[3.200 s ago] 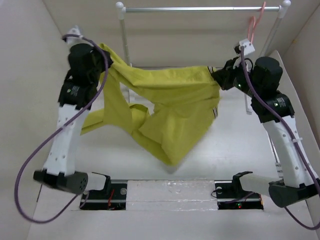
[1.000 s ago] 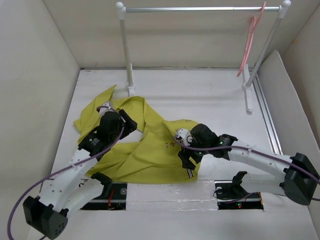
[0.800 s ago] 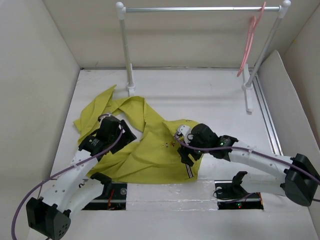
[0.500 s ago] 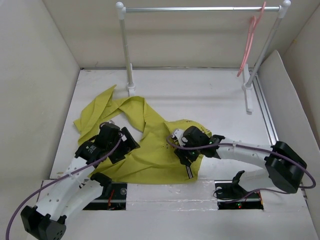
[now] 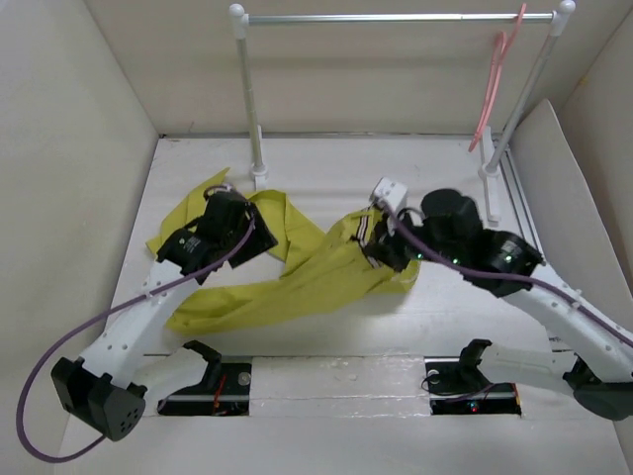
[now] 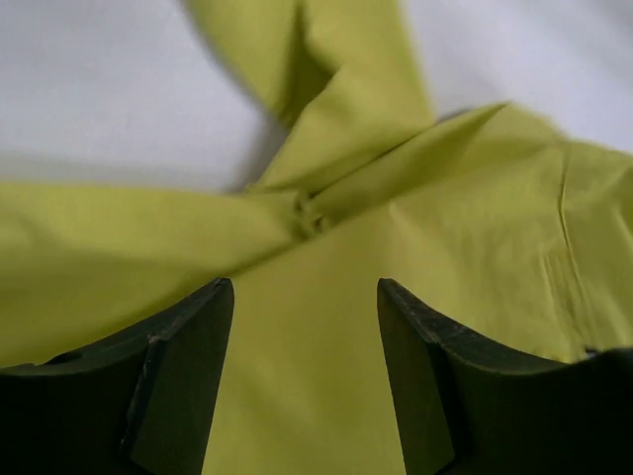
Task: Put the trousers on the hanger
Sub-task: Flatten out the trousers at the center of the board.
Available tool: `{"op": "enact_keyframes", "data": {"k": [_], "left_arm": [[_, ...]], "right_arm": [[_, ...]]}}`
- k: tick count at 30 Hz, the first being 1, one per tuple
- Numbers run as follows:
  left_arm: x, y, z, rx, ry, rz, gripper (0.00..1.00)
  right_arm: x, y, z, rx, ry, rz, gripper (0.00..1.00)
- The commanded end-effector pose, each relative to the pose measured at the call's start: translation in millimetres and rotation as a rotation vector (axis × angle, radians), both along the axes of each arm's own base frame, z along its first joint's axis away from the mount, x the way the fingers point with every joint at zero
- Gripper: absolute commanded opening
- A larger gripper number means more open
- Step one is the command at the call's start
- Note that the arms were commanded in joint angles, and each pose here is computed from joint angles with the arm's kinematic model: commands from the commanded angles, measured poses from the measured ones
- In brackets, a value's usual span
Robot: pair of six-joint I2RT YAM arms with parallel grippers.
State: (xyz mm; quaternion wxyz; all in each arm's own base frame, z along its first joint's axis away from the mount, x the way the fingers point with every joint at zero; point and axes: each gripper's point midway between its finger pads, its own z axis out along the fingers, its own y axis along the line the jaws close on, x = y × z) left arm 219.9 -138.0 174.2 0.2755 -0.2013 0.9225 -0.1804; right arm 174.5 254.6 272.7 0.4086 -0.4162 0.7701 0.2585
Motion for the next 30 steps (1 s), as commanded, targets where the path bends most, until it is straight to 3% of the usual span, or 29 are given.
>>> {"op": "enact_keyframes", "data": {"k": [1,4,8,13,19,24,25,28,30], "left_arm": [[45,-2,63,0.053,-0.213,-0.023,0.57],[55,-2,91,0.073,-0.271,-0.038,0.65],[42,21,83,0.115,-0.289,0.034,0.83],[29,42,74,0.098,-0.271,0.126,0.85],[13,32,42,0.006,-0.184,0.146,0.93],[8,22,5,-0.050,-0.097,0.157,0.99],[-2,28,-10,-0.041,-0.042,0.198,0.99],[-8,41,-8,-0.038,-0.064,0.275,0.99],[-16,44,3,-0.136,-0.080,0.367,0.99]], "right_arm": [[44,-22,63,0.078,-0.109,-0.166,0.00],[86,-23,81,0.126,-0.148,-0.247,0.00],[149,-55,71,0.163,-0.126,-0.422,0.00],[185,-60,32,0.141,-0.048,-0.440,0.00],[169,-62,46,0.185,-0.097,-0.418,0.00],[118,-84,67,0.196,-0.184,-0.459,0.00],[104,-92,64,0.192,-0.184,-0.466,0.00],[86,-98,67,0.198,-0.191,-0.459,0.00],[78,-106,59,0.158,-0.177,-0.480,0.00]]}}
